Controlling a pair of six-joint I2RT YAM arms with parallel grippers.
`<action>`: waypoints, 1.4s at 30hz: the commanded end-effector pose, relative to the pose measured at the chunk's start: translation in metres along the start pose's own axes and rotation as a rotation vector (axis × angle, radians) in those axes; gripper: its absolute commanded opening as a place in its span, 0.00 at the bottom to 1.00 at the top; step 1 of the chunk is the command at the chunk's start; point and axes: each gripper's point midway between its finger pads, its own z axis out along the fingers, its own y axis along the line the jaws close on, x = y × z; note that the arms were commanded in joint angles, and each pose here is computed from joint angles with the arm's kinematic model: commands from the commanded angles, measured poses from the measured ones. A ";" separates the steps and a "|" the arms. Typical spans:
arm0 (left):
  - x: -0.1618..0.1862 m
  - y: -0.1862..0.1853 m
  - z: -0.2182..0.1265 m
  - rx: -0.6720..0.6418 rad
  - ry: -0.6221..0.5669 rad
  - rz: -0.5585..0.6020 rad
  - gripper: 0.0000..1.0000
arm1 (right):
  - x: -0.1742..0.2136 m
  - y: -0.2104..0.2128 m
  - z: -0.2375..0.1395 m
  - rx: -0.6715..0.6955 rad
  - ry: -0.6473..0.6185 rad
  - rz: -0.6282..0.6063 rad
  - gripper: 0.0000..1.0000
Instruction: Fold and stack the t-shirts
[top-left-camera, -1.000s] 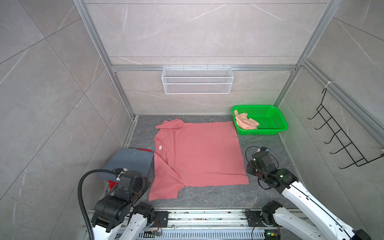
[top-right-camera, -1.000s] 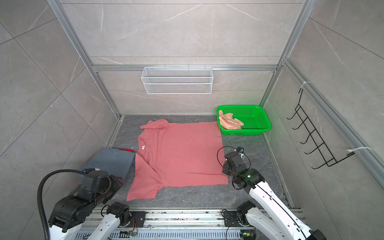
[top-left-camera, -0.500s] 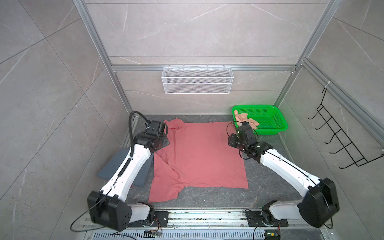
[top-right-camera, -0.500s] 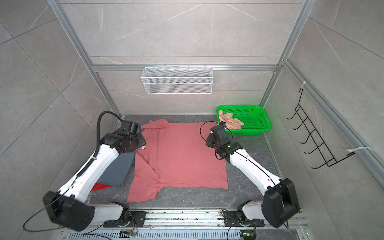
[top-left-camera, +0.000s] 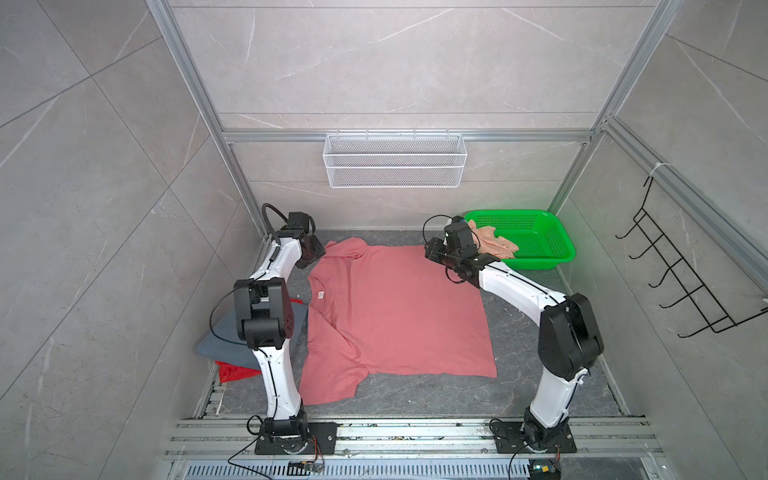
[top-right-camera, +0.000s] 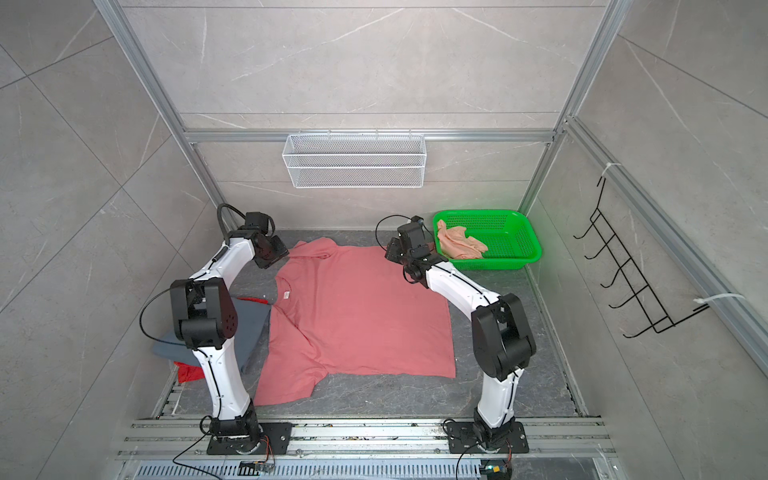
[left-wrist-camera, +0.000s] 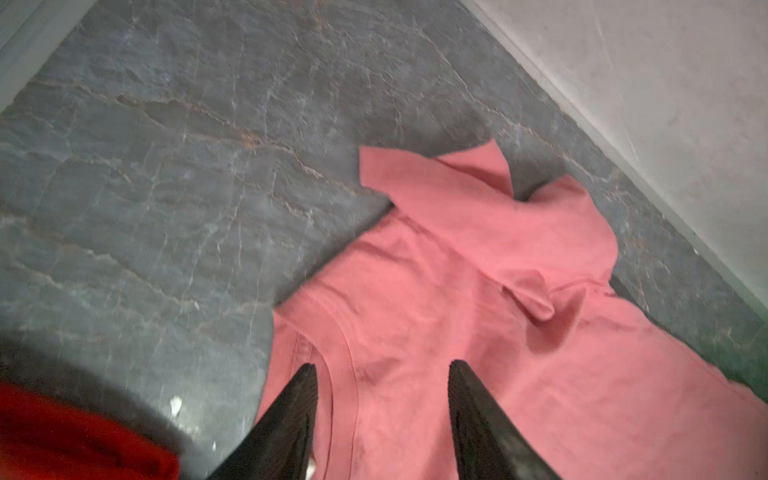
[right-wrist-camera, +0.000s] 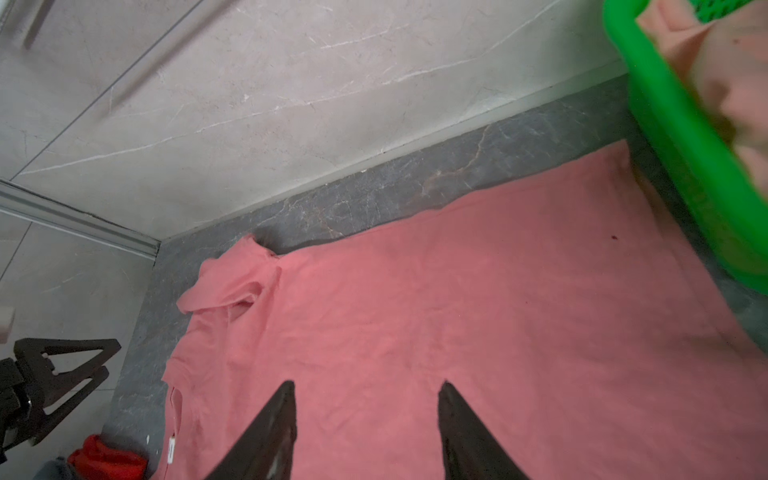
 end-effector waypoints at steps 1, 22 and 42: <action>-0.027 -0.007 0.010 0.084 -0.019 -0.036 0.54 | -0.011 -0.002 0.030 0.016 -0.029 0.019 0.56; -0.035 -0.001 0.102 0.179 0.039 -0.156 0.44 | -0.034 -0.071 0.146 0.137 -0.100 0.157 0.60; -0.095 -0.051 0.006 0.389 -0.206 -0.069 0.00 | -0.063 -0.169 0.149 0.571 -0.099 0.046 0.61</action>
